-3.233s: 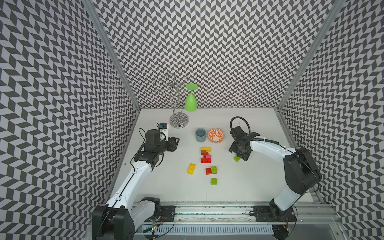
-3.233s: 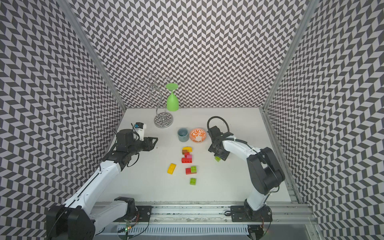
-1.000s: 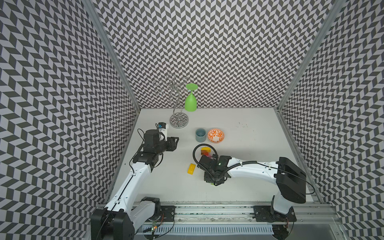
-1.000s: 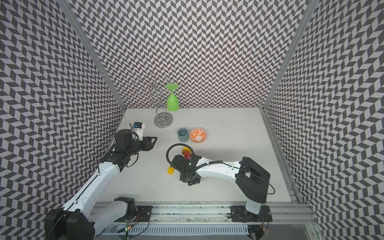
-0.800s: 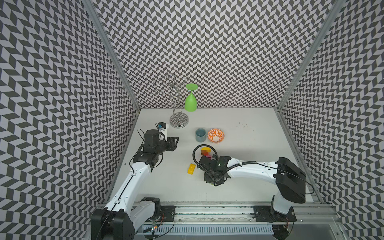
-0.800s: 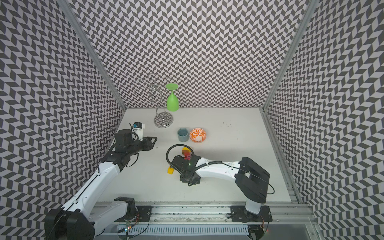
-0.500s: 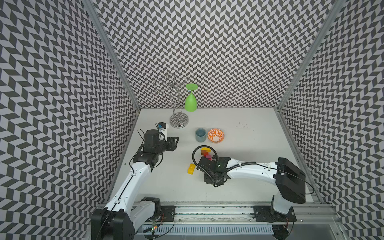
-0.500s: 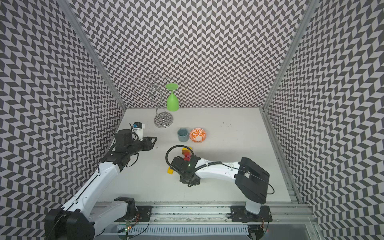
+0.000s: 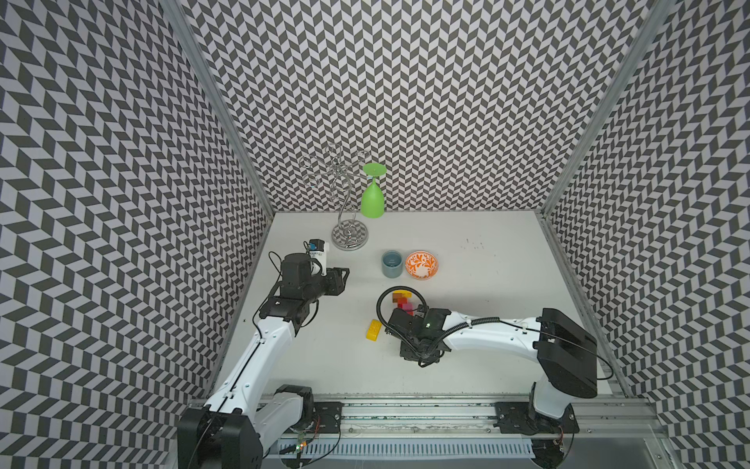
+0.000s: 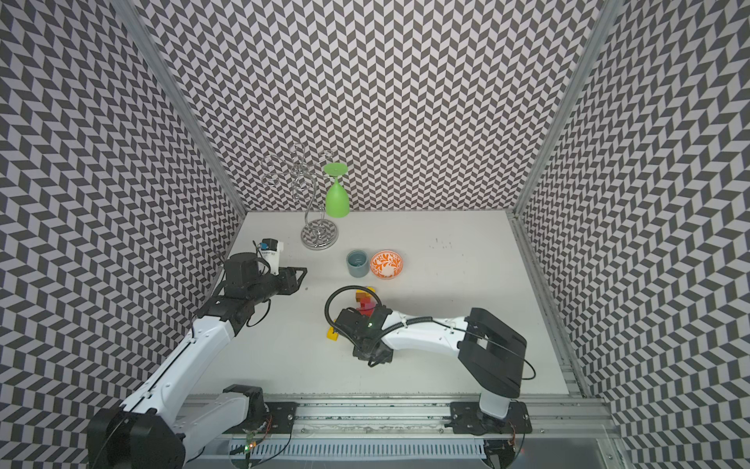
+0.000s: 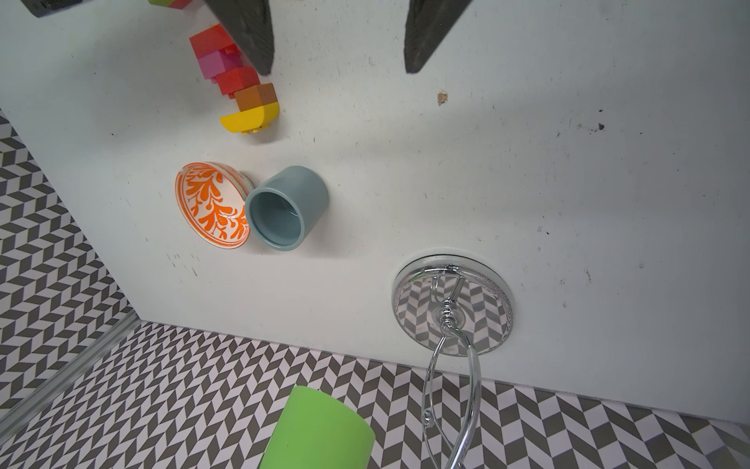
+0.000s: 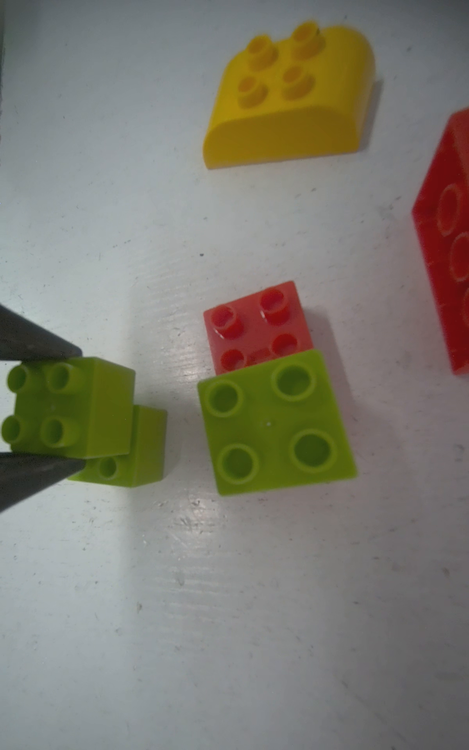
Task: Assemble the letter s with lego
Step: Assemble the lego brick with the lego brick.
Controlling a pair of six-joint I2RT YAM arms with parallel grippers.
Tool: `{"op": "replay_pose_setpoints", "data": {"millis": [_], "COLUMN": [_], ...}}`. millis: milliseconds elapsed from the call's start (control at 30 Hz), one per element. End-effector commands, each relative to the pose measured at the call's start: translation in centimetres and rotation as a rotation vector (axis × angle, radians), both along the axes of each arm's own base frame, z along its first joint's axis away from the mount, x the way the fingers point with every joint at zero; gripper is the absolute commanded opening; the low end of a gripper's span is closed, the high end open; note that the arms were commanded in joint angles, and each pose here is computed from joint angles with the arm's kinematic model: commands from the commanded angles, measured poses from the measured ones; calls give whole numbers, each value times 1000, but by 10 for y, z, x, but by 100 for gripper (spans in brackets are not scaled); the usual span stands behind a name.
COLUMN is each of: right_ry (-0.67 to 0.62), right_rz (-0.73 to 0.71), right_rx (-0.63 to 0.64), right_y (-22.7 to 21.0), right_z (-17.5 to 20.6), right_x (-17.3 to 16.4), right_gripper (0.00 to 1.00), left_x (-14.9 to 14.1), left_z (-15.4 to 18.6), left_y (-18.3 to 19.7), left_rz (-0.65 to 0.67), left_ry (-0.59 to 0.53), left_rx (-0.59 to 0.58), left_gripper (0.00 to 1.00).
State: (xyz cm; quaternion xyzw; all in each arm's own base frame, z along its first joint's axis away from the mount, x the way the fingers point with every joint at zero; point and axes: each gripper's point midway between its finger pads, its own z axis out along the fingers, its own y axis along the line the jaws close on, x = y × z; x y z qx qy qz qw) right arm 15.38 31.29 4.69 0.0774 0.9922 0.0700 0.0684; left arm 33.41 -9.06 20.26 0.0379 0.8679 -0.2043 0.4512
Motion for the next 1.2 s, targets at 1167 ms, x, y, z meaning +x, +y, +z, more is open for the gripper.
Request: {"op": "replay_pose_setpoints", "data": {"millis": [1167], "right_ry": [61], "right_rz": [4], "right_rx": [-76], "right_y": [-1], "right_z": [-20], "right_x": [-5], "right_gripper": [24], "left_x": [-2], "left_z": [9], "left_y": [2], "left_rz": [0], "left_ry": [-35], "left_rx": [-5], "left_gripper": [54]}}
